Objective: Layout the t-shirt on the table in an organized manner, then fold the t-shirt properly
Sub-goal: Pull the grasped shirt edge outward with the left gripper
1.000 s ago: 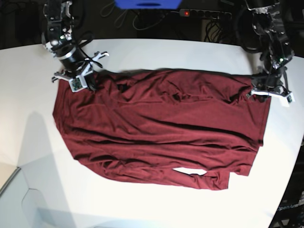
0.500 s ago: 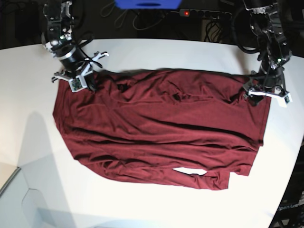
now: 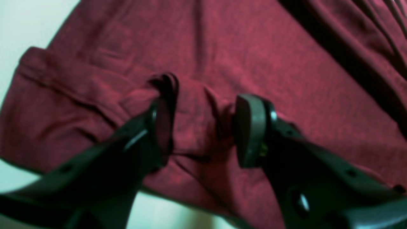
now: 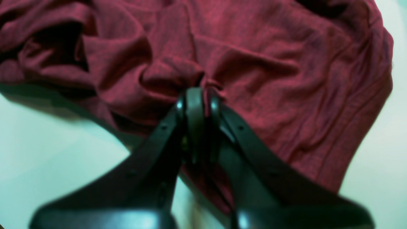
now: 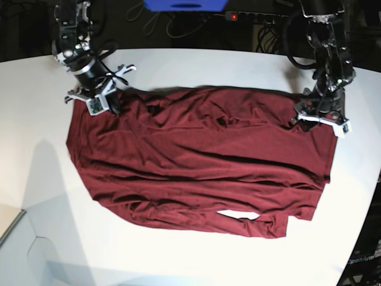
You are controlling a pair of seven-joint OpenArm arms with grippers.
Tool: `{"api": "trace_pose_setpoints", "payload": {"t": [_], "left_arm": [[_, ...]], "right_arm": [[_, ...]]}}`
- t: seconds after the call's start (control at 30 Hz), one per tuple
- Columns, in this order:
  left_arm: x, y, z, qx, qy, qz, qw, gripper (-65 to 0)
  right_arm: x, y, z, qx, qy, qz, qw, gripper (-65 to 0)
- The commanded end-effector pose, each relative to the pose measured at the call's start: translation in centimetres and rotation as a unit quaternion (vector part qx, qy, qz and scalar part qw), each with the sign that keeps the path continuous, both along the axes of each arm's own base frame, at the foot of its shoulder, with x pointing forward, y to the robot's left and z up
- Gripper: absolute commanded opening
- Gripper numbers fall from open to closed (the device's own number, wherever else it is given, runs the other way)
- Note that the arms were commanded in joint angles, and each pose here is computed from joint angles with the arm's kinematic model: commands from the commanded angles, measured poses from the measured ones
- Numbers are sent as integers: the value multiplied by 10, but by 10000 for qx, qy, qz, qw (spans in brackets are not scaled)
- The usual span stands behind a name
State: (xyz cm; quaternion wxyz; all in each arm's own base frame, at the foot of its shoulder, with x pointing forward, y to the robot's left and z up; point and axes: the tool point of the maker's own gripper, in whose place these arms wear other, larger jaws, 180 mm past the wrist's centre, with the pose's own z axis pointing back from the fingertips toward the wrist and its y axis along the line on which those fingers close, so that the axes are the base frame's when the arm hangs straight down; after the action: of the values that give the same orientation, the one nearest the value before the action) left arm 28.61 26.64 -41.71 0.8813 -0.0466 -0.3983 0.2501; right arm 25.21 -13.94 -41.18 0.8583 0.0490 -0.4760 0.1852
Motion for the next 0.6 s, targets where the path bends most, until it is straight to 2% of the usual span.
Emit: {"api": "trace_pose_setpoints", "payload": {"t": [0.0, 0.17, 0.3, 0.47, 0.57], "left_arm": [[8, 5, 11, 85, -195, 9, 9998, -353], [9, 8, 15, 123, -235, 18, 9996, -369], [8, 10, 13, 120, -209, 42, 9997, -477], [8, 13, 14, 157, -203, 45, 9997, -513], [8, 17, 16, 217, -204, 33, 9996, -589]], "right_arm": [[7, -2, 11, 39, -228, -21, 9997, -650], [7, -3, 11, 22, -221, -16, 9998, -650], [7, -3, 11, 22, -221, -16, 9998, -650], [7, -3, 11, 22, -221, -16, 9998, -650], [7, -3, 11, 22, -221, -16, 9998, -650]]}}
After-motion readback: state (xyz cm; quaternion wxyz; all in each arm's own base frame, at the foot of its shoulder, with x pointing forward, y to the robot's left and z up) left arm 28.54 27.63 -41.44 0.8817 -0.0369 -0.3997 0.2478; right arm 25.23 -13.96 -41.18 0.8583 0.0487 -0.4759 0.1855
